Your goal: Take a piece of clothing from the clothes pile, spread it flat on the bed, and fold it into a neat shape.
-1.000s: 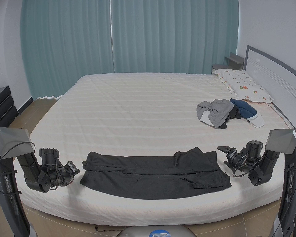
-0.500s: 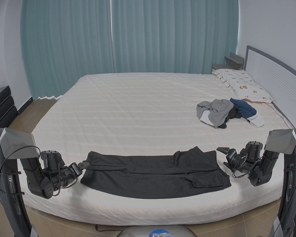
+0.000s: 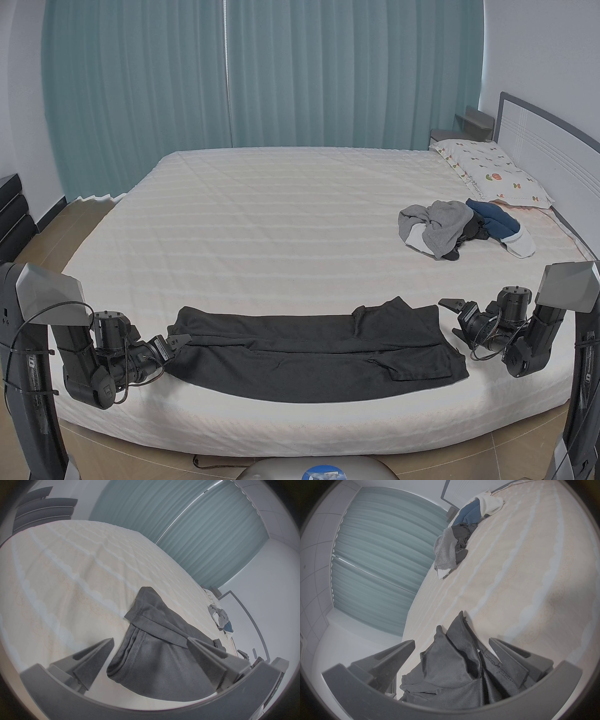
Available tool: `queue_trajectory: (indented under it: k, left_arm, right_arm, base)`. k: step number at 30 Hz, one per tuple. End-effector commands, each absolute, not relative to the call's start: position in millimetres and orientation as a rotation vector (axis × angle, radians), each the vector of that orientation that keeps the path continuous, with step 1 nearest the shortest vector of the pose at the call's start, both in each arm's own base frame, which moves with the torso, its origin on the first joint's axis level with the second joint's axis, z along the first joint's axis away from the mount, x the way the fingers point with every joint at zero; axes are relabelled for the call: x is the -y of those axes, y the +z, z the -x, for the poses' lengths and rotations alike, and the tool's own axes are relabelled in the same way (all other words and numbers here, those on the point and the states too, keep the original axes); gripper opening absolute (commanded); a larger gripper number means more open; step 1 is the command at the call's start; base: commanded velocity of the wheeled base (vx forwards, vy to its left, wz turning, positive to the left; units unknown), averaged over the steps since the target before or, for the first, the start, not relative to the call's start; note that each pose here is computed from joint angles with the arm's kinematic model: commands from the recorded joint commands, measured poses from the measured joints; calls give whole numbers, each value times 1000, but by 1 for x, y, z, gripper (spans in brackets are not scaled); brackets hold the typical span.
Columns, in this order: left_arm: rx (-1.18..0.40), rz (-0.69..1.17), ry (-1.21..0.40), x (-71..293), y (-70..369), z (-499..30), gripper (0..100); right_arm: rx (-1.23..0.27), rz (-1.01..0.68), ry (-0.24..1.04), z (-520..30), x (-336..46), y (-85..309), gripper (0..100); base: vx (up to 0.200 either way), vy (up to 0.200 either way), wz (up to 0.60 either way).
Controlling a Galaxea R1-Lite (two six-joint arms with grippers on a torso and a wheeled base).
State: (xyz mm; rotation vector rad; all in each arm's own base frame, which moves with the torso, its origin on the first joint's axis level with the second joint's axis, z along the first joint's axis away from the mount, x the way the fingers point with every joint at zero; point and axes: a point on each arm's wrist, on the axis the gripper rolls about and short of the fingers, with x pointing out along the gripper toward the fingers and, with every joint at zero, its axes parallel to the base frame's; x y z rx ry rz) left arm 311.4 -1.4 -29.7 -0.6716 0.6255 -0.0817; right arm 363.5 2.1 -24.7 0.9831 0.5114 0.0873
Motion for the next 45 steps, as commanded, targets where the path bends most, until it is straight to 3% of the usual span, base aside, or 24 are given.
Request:
queue_trajectory:
  k: [1,45]
  left_arm:
    - [-644,673,-77,2,-35,-310,0]
    - [-727,559,-27,-14,-38,-259,0]
  right_arm:
    - [-511,-983,88,-364,-2,-25,100]
    - [-506,-984,85,-364,-1,-23,100]
  base:
    - [0,0,0]
    - [0,0,0]
